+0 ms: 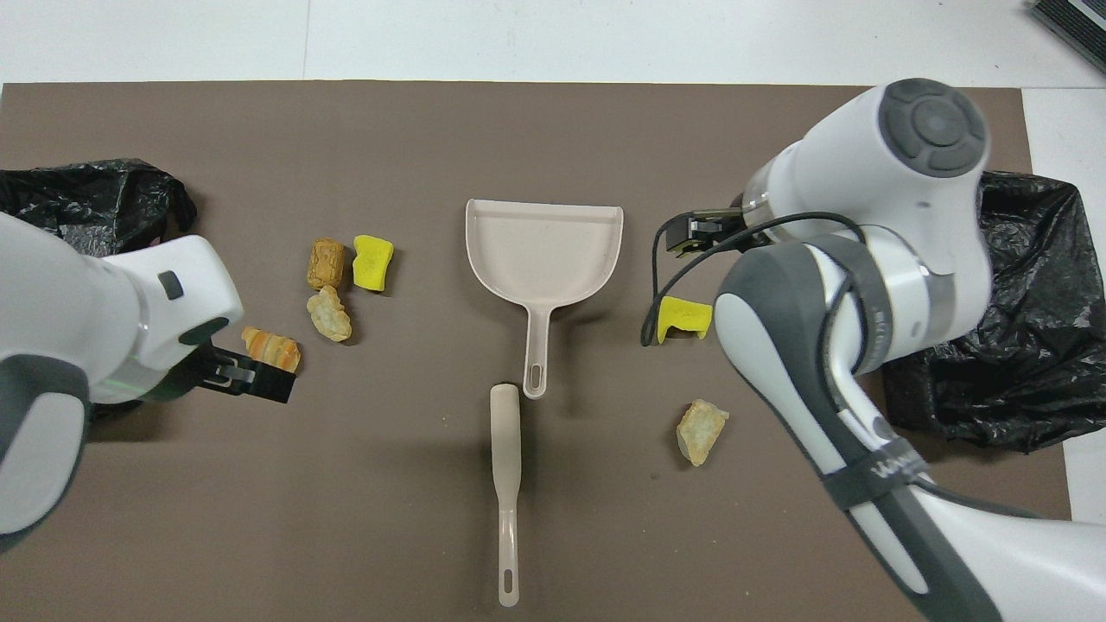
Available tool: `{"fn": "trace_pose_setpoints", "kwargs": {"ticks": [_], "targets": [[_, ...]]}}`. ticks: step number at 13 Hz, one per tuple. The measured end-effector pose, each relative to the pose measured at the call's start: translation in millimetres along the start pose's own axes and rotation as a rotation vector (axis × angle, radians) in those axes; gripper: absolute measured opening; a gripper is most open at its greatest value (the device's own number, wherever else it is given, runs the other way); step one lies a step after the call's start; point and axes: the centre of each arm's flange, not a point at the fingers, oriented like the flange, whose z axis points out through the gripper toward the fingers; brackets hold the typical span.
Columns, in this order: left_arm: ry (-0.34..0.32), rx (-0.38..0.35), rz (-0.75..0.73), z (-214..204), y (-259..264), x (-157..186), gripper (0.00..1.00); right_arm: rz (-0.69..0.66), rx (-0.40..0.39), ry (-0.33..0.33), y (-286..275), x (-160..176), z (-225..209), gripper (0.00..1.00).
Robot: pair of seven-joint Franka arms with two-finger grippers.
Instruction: Sweep and dump trash in bin
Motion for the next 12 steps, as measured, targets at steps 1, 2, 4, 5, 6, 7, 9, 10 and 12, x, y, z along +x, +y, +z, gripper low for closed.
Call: {"fn": "trace_pose_setpoints", "kwargs": {"ticks": [1,2,4,5,6,7,9,10,12], "targets": [[0.000,0.007,-0.002,7.2,18.2,-8.2,1.00,0.014,0.005,0.005,-17.1,1.4,10.8,1.00],[0.006,0.014,-0.012,12.3,35.5,-15.1,1.00,0.025,0.010,0.010,-32.2,2.1,19.3,1.00],[0.021,0.024,-0.041,26.1,75.6,-26.5,1.00,0.043,0.021,0.020,-66.1,-0.9,36.2,1.00],[0.025,0.028,-0.058,36.6,95.2,-30.8,1.00,0.054,0.024,0.018,-83.2,-5.6,45.4,1.00],[0.025,0.031,-0.073,48.4,114.3,-35.2,1.00,0.061,0.023,0.010,-97.4,-10.7,55.3,1.00],[0.029,0.034,-0.081,60.9,135.3,-40.3,1.00,0.068,0.018,-0.003,-109.6,-15.9,66.1,0.97],[0.048,0.034,-0.084,83.6,171.1,-51.6,1.00,0.070,0.010,-0.023,-125.2,-24.1,81.0,0.87],[0.054,0.034,-0.078,97.5,187.7,-58.3,1.00,0.067,0.008,-0.029,-129.1,-26.7,84.2,0.86],[0.067,0.028,-0.078,133.7,220.9,-67.9,1.00,0.060,-0.005,-0.057,-132.1,-32.5,88.3,0.86]]}}
